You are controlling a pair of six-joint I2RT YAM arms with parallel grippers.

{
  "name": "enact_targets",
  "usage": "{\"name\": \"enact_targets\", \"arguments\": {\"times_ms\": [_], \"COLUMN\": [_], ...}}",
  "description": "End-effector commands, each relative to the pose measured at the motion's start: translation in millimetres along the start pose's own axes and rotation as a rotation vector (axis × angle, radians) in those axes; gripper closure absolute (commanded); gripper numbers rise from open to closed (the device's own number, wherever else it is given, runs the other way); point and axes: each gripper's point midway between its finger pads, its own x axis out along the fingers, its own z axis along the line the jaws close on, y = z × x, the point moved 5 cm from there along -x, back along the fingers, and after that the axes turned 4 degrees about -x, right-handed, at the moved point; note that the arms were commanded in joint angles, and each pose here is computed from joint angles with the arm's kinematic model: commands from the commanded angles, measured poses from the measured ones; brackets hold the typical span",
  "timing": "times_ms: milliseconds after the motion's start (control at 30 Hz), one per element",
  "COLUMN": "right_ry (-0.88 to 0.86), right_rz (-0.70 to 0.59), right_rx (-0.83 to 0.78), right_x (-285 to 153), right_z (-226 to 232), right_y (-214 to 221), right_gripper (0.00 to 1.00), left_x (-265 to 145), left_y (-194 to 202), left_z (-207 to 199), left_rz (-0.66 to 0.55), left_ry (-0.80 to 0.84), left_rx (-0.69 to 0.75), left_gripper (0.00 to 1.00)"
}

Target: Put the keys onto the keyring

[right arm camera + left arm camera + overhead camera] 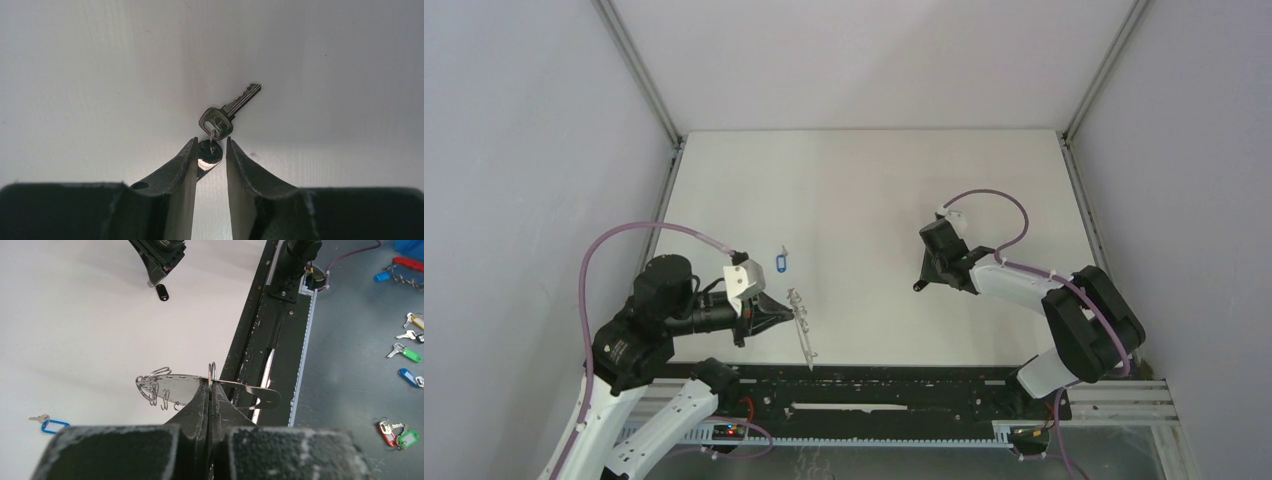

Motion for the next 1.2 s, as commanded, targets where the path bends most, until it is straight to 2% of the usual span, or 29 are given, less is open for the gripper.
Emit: {"name": "enact_targets", "arguments": {"times_ms": [0,633,867,1033,1167], "right_ry": [-0.022,-0.003,-0.009,-0.018,-0.051], "right_rz": [-0.068,-0.043,-0.053,-0.061,-0.081], "right_rx": [-0.008,-0.005,-0.011,-0.029,-0.094], "right_x": [-2.9,10.0,10.1,10.6,4.8], "right_z": [7.2,2.2,2.7,3.8,10.2], "right_y": [-18.0,-13.6,-16.0,-17.5,-20.0], "right_gripper": [0.66,0.73,0.87,1.0,1.0], "left_x": [-3.3,-5.5,-6.0,-5.7,-6.1], "left_y": [-11.1,-13.5,-12.9,-11.9,-12.2], "left_z": [-4.2,-5.9,-6.2,-5.7,-5.2], "left_rz": [-0.037,-0.047,-0.047,-0.041,-0.041], "left_ry": [0.019,0.018,0.017,0.015,0.009], "left_rx": [0.048,0.054,0.055,0.054,0.054], "left_gripper": [1.0,1.0,1.0,1.0,1.0]}}
